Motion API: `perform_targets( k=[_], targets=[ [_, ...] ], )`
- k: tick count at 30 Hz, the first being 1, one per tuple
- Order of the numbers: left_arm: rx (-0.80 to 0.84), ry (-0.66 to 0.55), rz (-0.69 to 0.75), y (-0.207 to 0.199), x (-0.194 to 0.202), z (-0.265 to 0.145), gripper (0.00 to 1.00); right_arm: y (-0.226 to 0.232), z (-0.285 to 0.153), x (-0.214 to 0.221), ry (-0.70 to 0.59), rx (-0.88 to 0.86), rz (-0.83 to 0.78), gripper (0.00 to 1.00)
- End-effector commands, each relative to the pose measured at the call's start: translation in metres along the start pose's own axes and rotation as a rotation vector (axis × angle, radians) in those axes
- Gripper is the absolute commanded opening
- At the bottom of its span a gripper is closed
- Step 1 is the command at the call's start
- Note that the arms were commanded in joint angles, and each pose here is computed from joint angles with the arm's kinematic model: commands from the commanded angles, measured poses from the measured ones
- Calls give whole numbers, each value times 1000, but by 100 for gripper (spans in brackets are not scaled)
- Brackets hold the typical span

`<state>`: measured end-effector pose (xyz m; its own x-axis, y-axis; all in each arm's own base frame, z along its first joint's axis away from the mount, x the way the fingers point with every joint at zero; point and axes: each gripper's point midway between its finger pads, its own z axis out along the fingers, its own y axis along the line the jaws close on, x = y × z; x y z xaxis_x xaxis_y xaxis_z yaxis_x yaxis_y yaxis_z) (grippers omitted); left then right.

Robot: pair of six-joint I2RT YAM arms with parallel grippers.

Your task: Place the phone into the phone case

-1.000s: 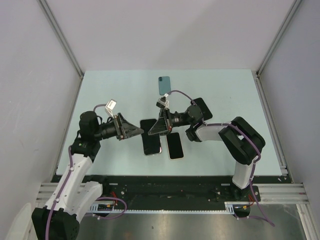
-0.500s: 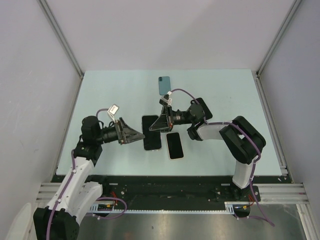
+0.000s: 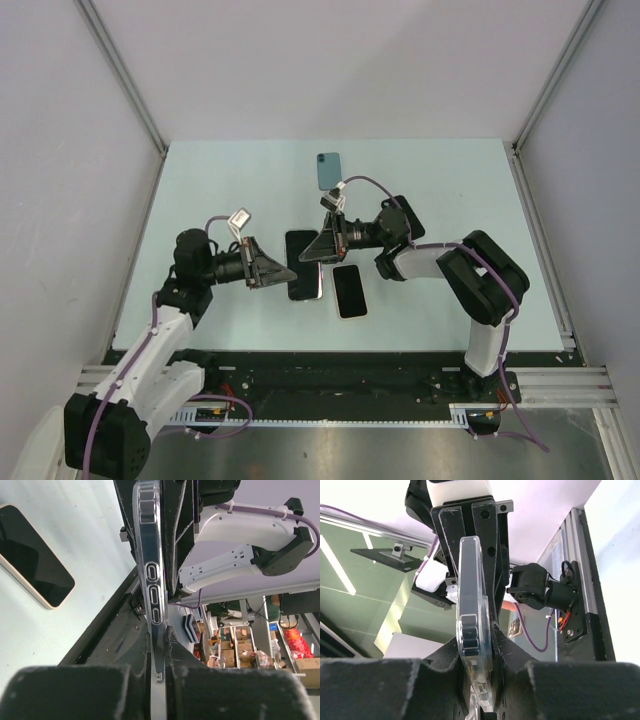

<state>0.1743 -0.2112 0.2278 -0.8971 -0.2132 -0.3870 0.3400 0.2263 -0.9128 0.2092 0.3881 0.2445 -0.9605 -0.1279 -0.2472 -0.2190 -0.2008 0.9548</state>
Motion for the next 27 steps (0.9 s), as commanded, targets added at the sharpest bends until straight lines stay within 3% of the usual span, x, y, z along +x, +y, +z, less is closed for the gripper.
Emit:
perform_targets(
  k=[1, 4, 9, 15, 18, 19, 22, 27],
  targets=[
    [28, 9, 71, -3, -2, 3, 0, 49, -2, 5, 4, -160, -293, 29],
    [39, 22, 93, -4, -2, 2, 0, 48, -5, 0, -12, -148, -278, 46],
    [43, 48, 127, -2, 2, 2, 0, 50, -11, -13, -61, -144, -259, 49],
    [35, 53, 130, 1, 4, 2, 0, 52, -20, -27, -110, -143, -236, 46],
    [31, 54, 125, 3, 3, 3, 0, 51, -24, -32, -129, -150, -224, 34],
    [29, 53, 124, 4, 3, 3, 0, 50, -24, -32, -131, -151, -222, 21],
    [24, 52, 119, 5, 2, 3, 0, 51, -24, -33, -132, -151, -222, 1],
    [-16, 53, 104, 13, 0, 5, 0, 50, -25, -32, -127, -148, -217, 0]
  ],
)
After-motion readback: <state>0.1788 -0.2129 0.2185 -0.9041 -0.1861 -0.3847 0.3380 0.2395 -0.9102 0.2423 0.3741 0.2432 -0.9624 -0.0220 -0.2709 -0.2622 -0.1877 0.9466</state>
